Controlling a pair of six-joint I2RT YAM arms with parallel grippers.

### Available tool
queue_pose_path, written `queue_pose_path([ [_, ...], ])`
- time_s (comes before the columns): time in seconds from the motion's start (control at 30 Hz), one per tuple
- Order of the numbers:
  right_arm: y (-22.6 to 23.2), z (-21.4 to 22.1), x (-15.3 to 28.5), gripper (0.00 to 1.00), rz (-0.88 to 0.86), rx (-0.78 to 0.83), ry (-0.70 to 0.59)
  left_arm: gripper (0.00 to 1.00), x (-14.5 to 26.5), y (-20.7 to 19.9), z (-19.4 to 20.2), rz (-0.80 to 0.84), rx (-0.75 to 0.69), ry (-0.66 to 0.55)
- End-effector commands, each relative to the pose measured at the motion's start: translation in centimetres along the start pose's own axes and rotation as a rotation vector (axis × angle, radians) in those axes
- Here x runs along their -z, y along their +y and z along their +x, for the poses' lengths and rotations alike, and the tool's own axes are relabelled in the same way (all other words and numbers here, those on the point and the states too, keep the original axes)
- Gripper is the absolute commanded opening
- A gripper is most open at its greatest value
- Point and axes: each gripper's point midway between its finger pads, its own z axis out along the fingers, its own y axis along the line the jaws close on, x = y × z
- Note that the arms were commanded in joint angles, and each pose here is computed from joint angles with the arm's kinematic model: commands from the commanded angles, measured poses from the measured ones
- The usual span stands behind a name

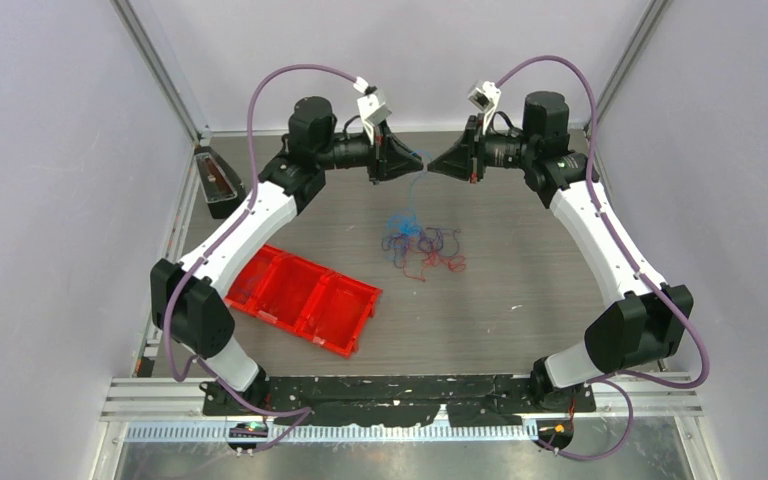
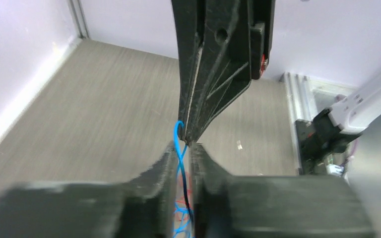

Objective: Untangle the cables

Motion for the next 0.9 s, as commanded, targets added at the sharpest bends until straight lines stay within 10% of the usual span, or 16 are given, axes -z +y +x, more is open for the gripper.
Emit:
queue_pose_path([
  [0.0, 0.6, -1.8, 0.0, 0.06, -0.008, 0.058, -0.049, 0.03, 0.3, -1.1, -0.2, 0.034, -0.006, 0.02],
  [0.13, 0.5, -1.1, 0.0, 0.07, 0.002, 0.068, -0.051, 0.0, 1.0, -1.5, -0.6, 0.019, -0.005, 0.059],
  [0.27, -0.7, 0.3, -0.7, 0.75, 0.051, 0.073, -0.085, 0.0, 1.5, -2.2, -3.7, -0.002, 0.014, -0.012],
  [0.5, 2.3, 0.2, -4.2, 0.98, 0.064, 0.193, -0.302, 0.0, 2.2, -1.3, -6.7, -0.132, 0.103, -0.083],
  [0.6, 1.8, 0.9, -5.9, 0.97, 0.135, 0.239, -0.333, 0.0, 2.6, -1.5, -7.2, -0.147, 0.133, -0.097],
  [0.87, -3.5, 7.5, -11.4, 0.37, 0.179, 0.081, -0.237, 0.0, 5.7, -1.4, -12.6, -0.191, 0.17, -0.242],
])
